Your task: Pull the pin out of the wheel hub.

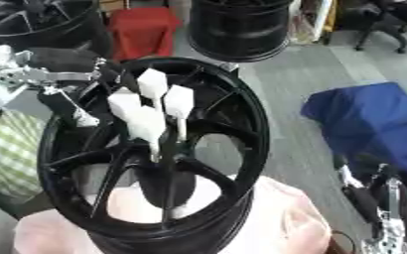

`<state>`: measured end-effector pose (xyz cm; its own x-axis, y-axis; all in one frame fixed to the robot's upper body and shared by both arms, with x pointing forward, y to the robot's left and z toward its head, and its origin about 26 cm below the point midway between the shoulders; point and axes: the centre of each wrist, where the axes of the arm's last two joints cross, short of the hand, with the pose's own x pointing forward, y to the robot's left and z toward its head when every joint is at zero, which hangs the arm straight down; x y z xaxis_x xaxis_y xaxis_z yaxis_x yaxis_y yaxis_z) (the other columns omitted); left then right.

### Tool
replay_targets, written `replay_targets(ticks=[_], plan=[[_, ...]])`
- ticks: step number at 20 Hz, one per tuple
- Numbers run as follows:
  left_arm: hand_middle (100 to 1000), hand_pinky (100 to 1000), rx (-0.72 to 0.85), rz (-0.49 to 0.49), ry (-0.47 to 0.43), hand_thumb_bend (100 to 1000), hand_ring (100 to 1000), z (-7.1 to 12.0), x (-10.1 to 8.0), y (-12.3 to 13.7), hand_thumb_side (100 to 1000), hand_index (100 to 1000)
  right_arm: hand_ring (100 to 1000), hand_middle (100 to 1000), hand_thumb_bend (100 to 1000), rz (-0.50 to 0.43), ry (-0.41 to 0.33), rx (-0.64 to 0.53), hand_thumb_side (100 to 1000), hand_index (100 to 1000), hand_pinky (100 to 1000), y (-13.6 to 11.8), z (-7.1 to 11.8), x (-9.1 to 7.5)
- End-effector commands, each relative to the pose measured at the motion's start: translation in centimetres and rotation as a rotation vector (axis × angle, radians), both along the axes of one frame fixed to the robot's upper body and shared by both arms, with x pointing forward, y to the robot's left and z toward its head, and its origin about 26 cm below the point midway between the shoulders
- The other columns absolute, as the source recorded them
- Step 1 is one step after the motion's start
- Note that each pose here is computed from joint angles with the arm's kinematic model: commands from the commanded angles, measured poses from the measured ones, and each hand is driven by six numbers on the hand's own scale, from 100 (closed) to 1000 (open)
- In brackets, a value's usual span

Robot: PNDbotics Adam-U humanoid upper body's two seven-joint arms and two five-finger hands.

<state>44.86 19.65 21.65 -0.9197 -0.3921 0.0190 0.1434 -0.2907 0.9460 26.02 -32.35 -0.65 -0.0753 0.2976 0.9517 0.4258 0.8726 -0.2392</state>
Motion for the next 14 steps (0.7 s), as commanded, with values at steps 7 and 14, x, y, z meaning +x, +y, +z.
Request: replay_targets(ticks=[7,14], plan=[[604,779,0.365,-0.316,-0.013,100,649,1.1,0.3,0.2,111,768,570,667,510,0.003,-0.017,-0.024,488,748,509,-0.6,0.7,0.2],[393,704,0.297,-0.309,-0.022,100,481,2.4,0.6,0.6,190,607,570,667,510,0.002,-0.015,-0.024,488,748,509,-0.6,0.6,0.1]])
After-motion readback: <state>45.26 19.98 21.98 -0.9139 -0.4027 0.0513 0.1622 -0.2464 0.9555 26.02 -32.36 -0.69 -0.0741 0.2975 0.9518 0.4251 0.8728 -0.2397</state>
